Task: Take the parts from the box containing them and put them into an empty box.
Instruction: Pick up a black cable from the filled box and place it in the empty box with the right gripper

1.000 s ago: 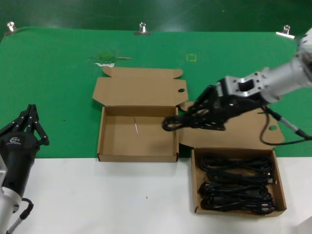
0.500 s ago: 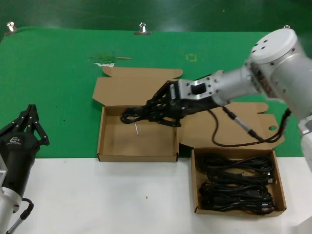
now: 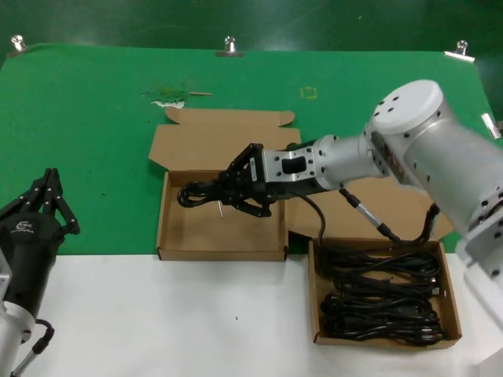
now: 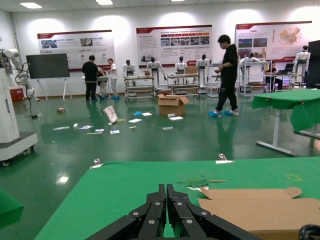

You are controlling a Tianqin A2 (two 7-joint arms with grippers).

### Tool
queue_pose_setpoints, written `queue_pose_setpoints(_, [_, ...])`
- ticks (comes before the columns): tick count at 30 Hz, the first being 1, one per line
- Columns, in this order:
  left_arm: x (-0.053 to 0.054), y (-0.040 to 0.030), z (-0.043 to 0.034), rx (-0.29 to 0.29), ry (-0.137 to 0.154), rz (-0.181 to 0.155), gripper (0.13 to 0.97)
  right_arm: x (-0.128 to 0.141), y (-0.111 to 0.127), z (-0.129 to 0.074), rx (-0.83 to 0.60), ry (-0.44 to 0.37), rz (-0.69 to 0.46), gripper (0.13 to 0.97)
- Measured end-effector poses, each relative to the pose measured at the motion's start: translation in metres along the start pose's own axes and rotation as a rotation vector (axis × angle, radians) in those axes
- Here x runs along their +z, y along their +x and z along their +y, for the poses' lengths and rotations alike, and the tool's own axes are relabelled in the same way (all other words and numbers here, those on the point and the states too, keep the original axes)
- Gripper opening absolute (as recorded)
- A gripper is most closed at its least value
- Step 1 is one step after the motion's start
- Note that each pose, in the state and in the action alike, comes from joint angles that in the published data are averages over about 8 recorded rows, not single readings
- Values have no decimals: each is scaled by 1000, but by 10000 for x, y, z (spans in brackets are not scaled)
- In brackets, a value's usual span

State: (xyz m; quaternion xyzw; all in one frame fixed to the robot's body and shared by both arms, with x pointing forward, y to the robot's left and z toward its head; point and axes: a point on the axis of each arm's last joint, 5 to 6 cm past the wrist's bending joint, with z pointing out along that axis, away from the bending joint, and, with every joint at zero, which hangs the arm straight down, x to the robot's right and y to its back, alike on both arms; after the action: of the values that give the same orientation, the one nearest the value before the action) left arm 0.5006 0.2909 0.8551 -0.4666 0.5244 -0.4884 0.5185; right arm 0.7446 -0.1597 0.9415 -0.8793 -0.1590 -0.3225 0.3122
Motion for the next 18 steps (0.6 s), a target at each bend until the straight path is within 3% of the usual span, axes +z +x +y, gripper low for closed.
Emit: queue_pose_setpoints(18, [0,0,0,0,0,0,151,262,-324,22,6,-50,37,227])
